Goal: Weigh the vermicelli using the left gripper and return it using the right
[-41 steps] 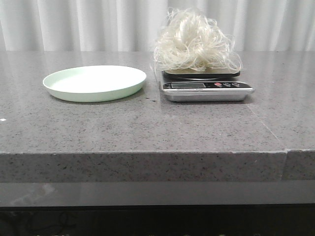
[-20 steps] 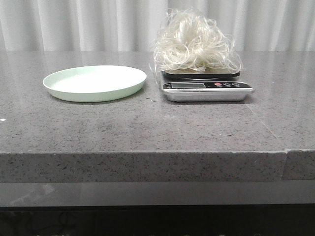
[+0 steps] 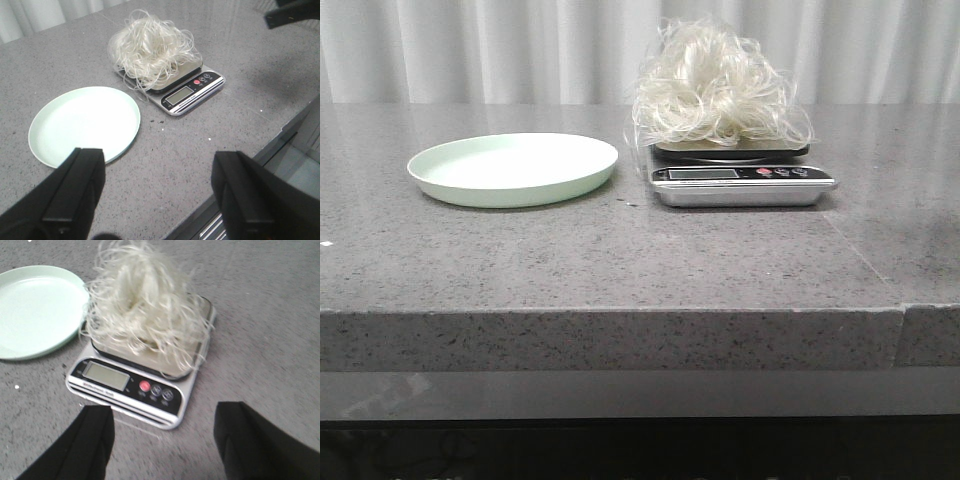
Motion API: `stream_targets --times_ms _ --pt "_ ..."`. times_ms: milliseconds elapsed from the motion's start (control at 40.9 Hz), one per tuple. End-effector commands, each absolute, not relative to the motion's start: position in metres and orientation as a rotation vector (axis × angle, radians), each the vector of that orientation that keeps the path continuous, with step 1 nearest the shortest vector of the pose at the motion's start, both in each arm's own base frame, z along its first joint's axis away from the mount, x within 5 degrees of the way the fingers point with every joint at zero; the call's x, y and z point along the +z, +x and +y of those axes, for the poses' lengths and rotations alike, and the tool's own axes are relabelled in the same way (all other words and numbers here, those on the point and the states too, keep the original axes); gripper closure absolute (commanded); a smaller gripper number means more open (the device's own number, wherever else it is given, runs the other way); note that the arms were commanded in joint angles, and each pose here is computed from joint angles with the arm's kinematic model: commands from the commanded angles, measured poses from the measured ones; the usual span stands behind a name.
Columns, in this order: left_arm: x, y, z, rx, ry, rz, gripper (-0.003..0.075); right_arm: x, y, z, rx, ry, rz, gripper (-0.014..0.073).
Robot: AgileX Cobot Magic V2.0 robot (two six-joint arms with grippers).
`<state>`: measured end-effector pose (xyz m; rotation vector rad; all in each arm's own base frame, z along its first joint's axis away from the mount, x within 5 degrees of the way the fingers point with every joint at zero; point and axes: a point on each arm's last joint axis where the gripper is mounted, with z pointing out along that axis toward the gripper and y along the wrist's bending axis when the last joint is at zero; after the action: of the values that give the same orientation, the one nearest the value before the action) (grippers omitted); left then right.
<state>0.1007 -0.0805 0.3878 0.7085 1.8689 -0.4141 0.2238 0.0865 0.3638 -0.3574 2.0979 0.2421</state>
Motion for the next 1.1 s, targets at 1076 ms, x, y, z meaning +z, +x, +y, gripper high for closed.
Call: stream_targets --times_ms 1076 --pt "0.399 0.099 -0.081 -0.458 0.664 1.792 0.0219 0.336 0.397 0.154 0.194 -0.404 2.121 0.0223"
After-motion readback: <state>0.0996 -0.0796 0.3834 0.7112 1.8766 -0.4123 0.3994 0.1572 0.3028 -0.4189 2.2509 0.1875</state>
